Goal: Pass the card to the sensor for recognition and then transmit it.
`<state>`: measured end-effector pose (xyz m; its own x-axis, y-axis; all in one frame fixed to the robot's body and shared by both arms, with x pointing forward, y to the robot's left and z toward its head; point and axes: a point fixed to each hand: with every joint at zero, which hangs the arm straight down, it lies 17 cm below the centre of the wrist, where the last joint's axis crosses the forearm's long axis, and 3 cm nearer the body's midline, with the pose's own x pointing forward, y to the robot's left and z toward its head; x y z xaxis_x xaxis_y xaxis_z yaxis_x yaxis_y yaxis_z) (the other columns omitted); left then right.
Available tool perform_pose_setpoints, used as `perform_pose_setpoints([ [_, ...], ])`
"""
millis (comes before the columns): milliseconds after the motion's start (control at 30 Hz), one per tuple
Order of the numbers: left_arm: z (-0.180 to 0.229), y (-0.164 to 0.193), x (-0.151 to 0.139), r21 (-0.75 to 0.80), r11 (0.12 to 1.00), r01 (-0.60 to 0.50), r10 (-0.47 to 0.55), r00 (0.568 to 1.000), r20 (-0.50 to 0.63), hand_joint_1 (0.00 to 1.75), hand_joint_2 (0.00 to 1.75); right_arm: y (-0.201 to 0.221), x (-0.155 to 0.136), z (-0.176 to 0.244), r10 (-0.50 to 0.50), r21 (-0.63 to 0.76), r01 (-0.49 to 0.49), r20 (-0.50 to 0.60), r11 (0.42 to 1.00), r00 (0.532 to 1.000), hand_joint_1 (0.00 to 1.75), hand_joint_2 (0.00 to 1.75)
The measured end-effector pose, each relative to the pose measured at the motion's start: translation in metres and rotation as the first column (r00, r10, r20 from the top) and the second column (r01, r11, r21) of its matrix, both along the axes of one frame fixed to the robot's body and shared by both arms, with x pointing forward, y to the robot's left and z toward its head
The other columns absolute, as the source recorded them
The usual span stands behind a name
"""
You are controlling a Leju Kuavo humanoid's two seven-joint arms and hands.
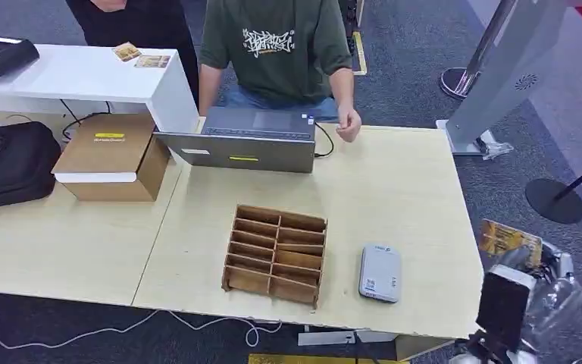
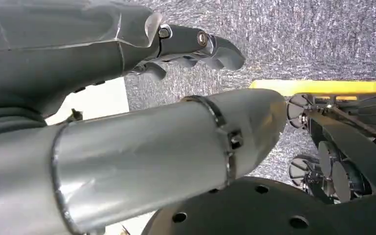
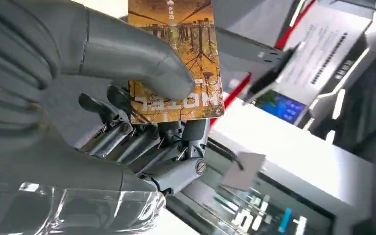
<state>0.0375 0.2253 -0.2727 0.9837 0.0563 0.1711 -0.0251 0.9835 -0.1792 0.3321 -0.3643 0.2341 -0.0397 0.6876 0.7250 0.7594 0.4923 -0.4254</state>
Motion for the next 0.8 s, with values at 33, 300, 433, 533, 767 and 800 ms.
perform_pose_setpoints([
  [33, 0.0, 0.0, 0.001, -0.001, 1.0, 0.006, -0.006, 1.0, 0.002, 0.0, 0.0, 0.002, 0.011, 0.005, -0.002, -0.032, 0.002, 0.001, 0.999, 1.0, 1.75, 1.75],
  [300, 0.0, 0.008, 0.005, 0.02, 0.996, 0.083, -0.084, 0.996, 0.013, 0.0, 0.0, 0.038, 0.117, 0.053, 0.012, -0.209, -0.007, 0.026, 0.978, 1.0, 1.75, 1.75],
  [433, -0.001, 0.015, 0.007, 0.035, 0.991, 0.132, -0.133, 0.991, 0.017, 0.0, 0.0, 0.066, 0.174, 0.077, 0.036, -0.315, -0.037, -0.01, 0.949, 0.999, 1.75, 1.75],
  [533, -0.001, 0.021, 0.009, 0.048, 0.985, 0.165, -0.166, 0.986, 0.013, 0.0, 0.0, 0.089, 0.208, 0.096, 0.042, -0.395, -0.053, -0.037, 0.917, 0.998, 1.75, 1.75],
  [767, -0.002, 0.027, 0.007, 0.061, 0.967, 0.248, -0.249, 0.968, 0.006, 0.0, 0.0, 0.124, 0.249, 0.126, 0.006, -0.537, -0.049, -0.082, 0.842, 0.997, 1.75, 1.75],
  [800, -0.002, 0.027, 0.007, 0.061, 0.964, 0.258, -0.259, 0.966, 0.007, 0.0, 0.0, 0.126, 0.254, 0.127, -0.003, -0.539, -0.048, -0.094, 0.841, 0.996, 1.75, 1.75],
])
